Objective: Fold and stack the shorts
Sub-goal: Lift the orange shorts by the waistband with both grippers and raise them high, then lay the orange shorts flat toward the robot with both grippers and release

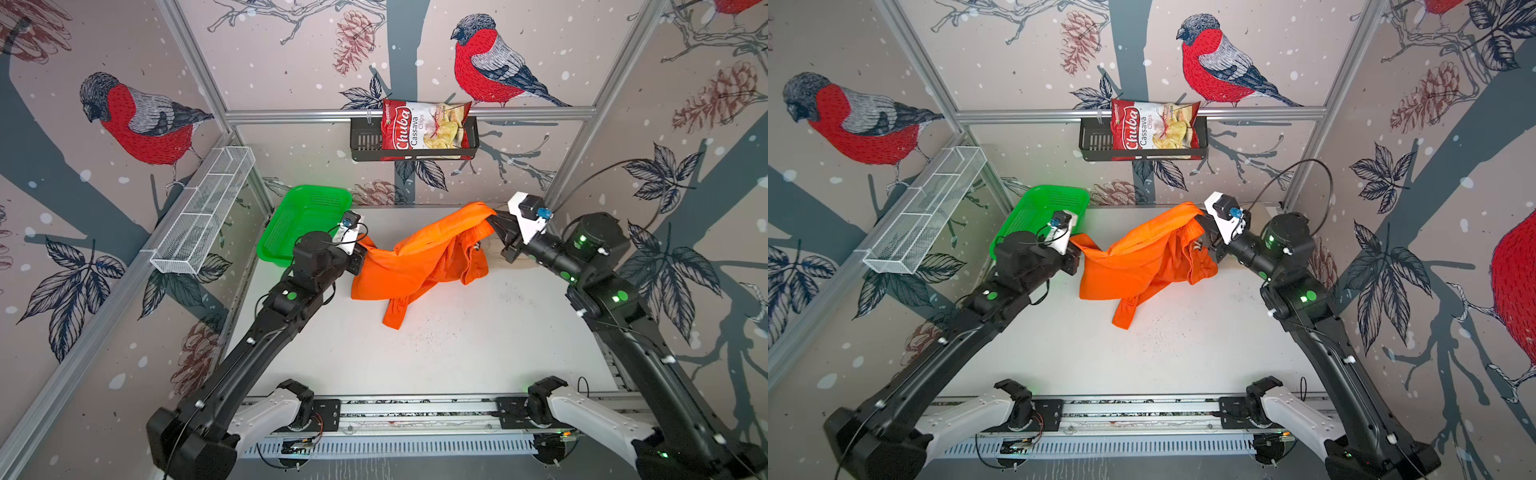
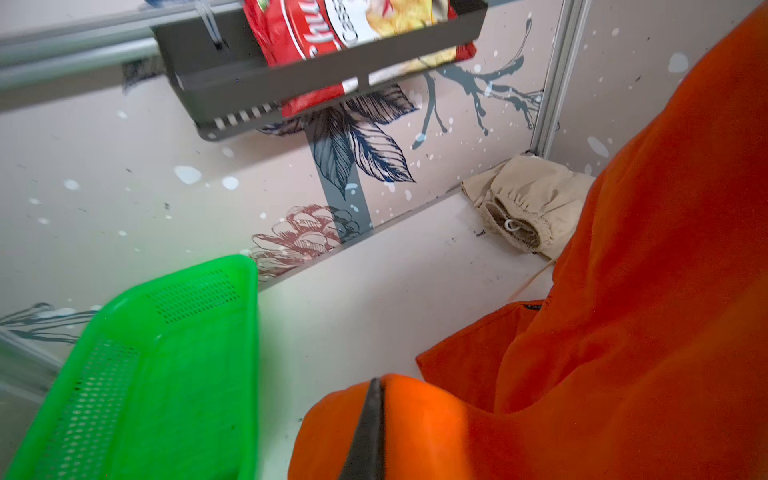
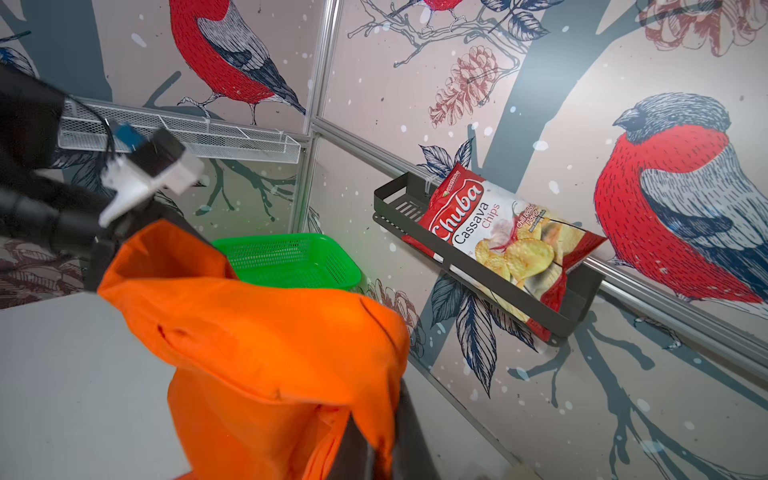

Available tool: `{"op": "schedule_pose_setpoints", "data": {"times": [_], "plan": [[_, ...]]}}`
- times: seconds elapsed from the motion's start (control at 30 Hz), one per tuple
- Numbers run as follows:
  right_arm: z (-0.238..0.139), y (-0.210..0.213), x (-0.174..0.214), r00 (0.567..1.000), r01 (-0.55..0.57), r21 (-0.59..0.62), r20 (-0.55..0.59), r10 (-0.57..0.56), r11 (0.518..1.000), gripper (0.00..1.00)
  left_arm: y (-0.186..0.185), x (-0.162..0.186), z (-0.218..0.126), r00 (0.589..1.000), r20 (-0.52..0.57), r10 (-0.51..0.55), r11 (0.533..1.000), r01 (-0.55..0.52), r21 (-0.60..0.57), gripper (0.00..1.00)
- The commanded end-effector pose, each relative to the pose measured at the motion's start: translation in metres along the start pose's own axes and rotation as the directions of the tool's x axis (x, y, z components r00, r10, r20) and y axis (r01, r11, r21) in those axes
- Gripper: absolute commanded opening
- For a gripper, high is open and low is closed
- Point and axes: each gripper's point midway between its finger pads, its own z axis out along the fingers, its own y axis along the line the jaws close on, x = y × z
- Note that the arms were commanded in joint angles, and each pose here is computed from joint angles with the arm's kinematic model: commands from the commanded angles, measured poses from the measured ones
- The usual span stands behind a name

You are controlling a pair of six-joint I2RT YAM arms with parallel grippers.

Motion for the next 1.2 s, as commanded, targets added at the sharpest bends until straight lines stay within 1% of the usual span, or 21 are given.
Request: {"op": "schedule_pose_setpoints", "data": {"times": [0.0, 0.1, 0.23, 0.27, 0.33, 0.4, 0.5, 0.57, 0.63, 0.73, 0.77, 0.8, 0.83, 0.9, 0.93, 1.0, 1.07, 1.1, 1.17], "plan": [[-0.021, 0.004, -0.021, 0.999, -0.021, 0.003, 0.049, 0.021, 1.000, 0.00, 0.012, 0.001, -0.035, 0.990, -0.116, 0.081, 0.995, -0.088, -0.048, 0.00], [-0.044, 0.013, -0.045, 0.995, -0.033, -0.030, 0.089, 0.036, 0.999, 0.00, 0.028, -0.025, -0.065, 0.984, -0.132, 0.119, 0.984, -0.134, -0.115, 0.00], [-0.071, 0.014, -0.075, 0.989, -0.035, -0.012, 0.142, 0.036, 0.999, 0.00, 0.054, -0.056, -0.097, 0.982, -0.118, 0.147, 0.954, -0.172, -0.247, 0.00], [-0.074, 0.013, -0.079, 0.989, -0.036, -0.007, 0.147, 0.037, 0.999, 0.00, 0.060, -0.060, -0.100, 0.981, -0.117, 0.155, 0.942, -0.183, -0.280, 0.00], [-0.069, 0.013, -0.075, 0.992, -0.043, -0.017, 0.117, 0.045, 0.999, 0.00, 0.070, -0.064, -0.101, 0.977, -0.128, 0.171, 0.920, -0.204, -0.335, 0.00], [-0.054, 0.010, -0.060, 0.996, -0.060, -0.028, 0.061, 0.062, 0.998, 0.00, 0.073, -0.062, -0.089, 0.972, -0.149, 0.182, 0.912, -0.223, -0.344, 0.00], [-0.020, 0.001, -0.035, 0.998, -0.069, -0.029, -0.006, 0.069, 0.997, 0.00, 0.076, -0.055, -0.057, 0.964, -0.185, 0.192, 0.913, -0.244, -0.328, 0.00], [0.011, -0.013, -0.019, 0.997, -0.067, -0.020, -0.031, 0.066, 0.998, 0.00, 0.082, -0.050, -0.027, 0.958, -0.211, 0.196, 0.921, -0.254, -0.297, 0.00], [0.039, -0.028, -0.008, 0.996, -0.073, -0.030, -0.045, 0.071, 0.997, 0.00, 0.092, -0.052, 0.000, 0.957, -0.217, 0.193, 0.928, -0.250, -0.275, 0.00], [0.093, -0.065, 0.002, 0.996, -0.085, -0.031, -0.042, 0.084, 0.996, 0.00, 0.115, -0.072, 0.034, 0.947, -0.226, 0.228, 0.917, -0.287, -0.278, 0.00], [0.111, -0.079, 0.002, 0.996, -0.085, -0.032, -0.036, 0.084, 0.996, 0.00, 0.122, -0.085, 0.042, 0.943, -0.223, 0.246, 0.907, -0.305, -0.290, 0.00], [0.125, -0.093, -0.003, 0.997, -0.077, -0.031, -0.027, 0.076, 0.997, 0.00, 0.131, -0.104, 0.047, 0.940, -0.209, 0.270, 0.893, -0.325, -0.312, 0.00], [0.141, -0.106, -0.009, 0.997, -0.068, -0.039, -0.027, 0.067, 0.997, 0.00, 0.139, -0.128, 0.045, 0.943, -0.175, 0.283, 0.878, -0.328, -0.349, 0.00], [0.151, -0.120, -0.040, 1.000, -0.012, -0.056, 0.003, 0.012, 0.998, 0.00, 0.143, -0.169, 0.033, 0.945, -0.092, 0.313, 0.863, -0.323, -0.389, 0.00], [0.148, -0.122, -0.058, 0.999, 0.027, -0.064, 0.026, -0.025, 0.998, 0.00, 0.140, -0.186, 0.023, 0.940, -0.044, 0.338, 0.862, -0.328, -0.387, 0.00], [0.134, -0.123, -0.082, 0.993, 0.106, -0.049, 0.064, -0.103, 0.993, 0.00, 0.127, -0.205, 0.004, 0.916, 0.025, 0.400, 0.857, -0.364, -0.364, 0.00], [0.121, -0.117, -0.076, 0.980, 0.196, -0.035, 0.041, -0.195, 0.980, 0.00, 0.116, -0.207, -0.024, 0.891, 0.066, 0.449, 0.841, -0.397, -0.367, 0.00], [0.117, -0.112, -0.057, 0.973, 0.231, -0.029, 0.006, -0.231, 0.973, 0.00, 0.109, -0.199, -0.033, 0.878, 0.080, 0.472, 0.836, -0.416, -0.359, 0.00], [0.103, -0.098, -0.017, 0.957, 0.286, -0.014, -0.043, -0.286, 0.958, 0.00, 0.092, -0.171, -0.044, 0.850, 0.093, 0.518, 0.822, -0.465, -0.328, 0.00]]}}
